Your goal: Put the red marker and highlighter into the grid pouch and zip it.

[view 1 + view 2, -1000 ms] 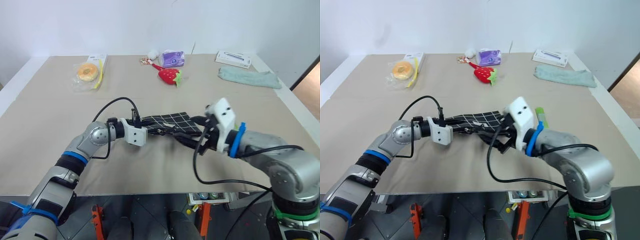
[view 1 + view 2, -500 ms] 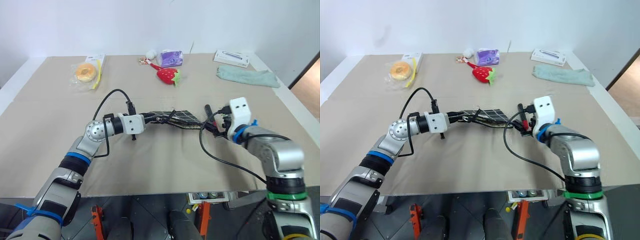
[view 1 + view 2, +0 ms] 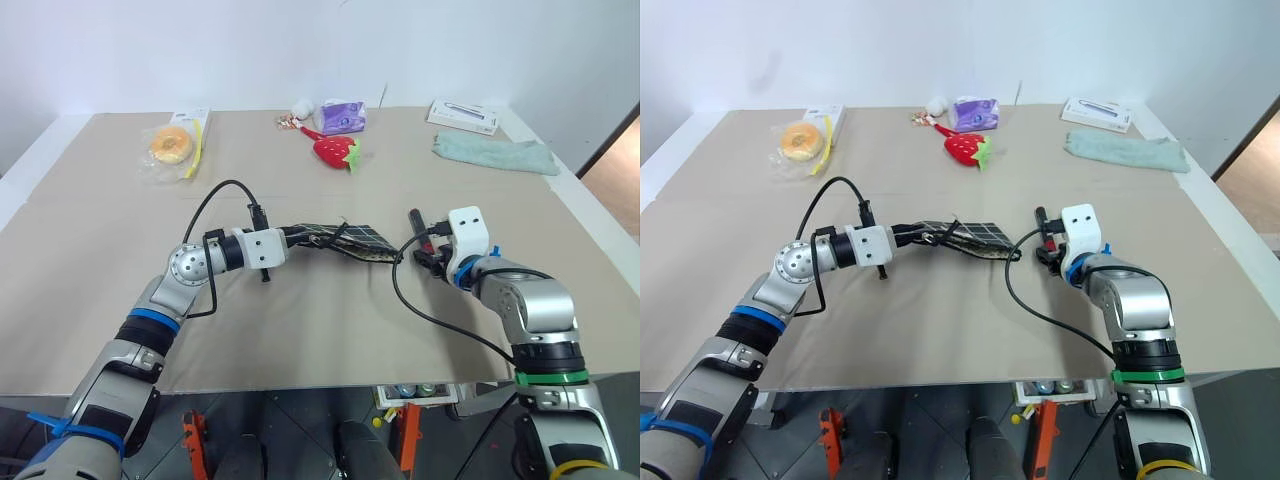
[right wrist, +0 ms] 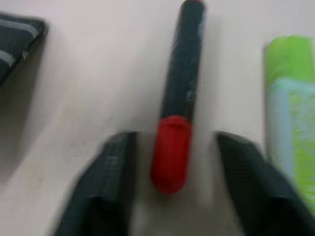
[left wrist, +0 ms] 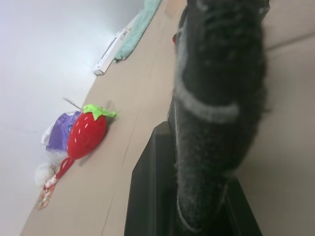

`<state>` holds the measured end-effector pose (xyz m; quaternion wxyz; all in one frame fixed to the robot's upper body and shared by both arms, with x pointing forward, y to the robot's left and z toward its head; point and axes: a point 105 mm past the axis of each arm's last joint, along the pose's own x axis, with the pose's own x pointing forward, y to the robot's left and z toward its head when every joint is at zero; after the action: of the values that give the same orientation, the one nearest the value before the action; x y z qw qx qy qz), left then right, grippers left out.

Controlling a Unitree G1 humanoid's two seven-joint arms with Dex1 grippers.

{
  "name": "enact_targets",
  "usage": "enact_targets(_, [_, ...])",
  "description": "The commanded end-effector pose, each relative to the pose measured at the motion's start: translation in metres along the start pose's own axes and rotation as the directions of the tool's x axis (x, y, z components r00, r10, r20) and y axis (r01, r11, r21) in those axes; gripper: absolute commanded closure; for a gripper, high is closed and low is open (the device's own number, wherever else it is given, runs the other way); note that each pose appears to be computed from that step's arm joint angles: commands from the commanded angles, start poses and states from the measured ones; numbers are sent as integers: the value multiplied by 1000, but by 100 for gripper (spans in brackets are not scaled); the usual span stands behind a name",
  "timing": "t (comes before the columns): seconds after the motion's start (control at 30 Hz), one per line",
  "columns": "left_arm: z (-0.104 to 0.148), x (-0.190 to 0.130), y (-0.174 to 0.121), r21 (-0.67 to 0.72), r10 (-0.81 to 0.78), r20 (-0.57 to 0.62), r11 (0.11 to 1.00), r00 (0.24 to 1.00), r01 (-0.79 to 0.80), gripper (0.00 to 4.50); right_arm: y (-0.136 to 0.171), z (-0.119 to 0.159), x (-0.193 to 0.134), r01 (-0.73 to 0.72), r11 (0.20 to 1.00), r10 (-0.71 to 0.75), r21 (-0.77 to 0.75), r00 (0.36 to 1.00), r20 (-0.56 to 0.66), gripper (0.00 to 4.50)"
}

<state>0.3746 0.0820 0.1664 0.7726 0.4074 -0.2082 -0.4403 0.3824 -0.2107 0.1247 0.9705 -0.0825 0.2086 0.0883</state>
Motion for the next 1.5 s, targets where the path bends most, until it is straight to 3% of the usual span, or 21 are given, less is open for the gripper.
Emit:
enact_targets(0.03, [8, -6, 19, 11, 61, 25, 998, 998, -62, 450, -1, 8, -1, 7, 1000, -6, -30, 1000, 31, 399])
enact_targets(0.2, [6, -7, 20, -1, 61, 19, 998, 998, -61, 450, -7, 28, -11, 22, 995, -11, -93, 994, 110, 405])
enact_targets(0.3, [5, -7, 22, -19, 70, 15, 997, 997, -69, 450, -12, 61, -42, 12, 944, 80, -331, 962, 263, 405])
enact_targets(0.43, [0, -8, 22, -38, 60, -3, 997, 998, -60, 450, -4, 74, -84, -53, 771, 278, -634, 924, 261, 405])
enact_targets(0.57, [-3, -6, 20, -42, 44, -10, 998, 999, -44, 450, 8, 75, -115, -150, 635, 419, -758, 891, 175, 405])
enact_targets(0.67, [-1, -3, 21, -42, 43, 0, 998, 999, -43, 450, 15, 72, -120, -188, 564, 442, -804, 891, 102, 405])
enact_targets(0.87, [0, -2, 22, -41, 43, 5, 998, 999, -42, 450, 32, 57, -116, -262, 505, 470, -822, 883, 8, 405])
enact_targets(1.03, [1, -3, 19, -36, 37, 7, 999, 999, -36, 450, 37, 41, -106, -320, 504, 471, -802, 880, -55, 405])
enact_targets(1.5, [4, -4, 15, -14, 16, 13, 1000, 1000, -15, 450, 41, 40, -102, -332, 532, 487, -779, 873, -40, 405])
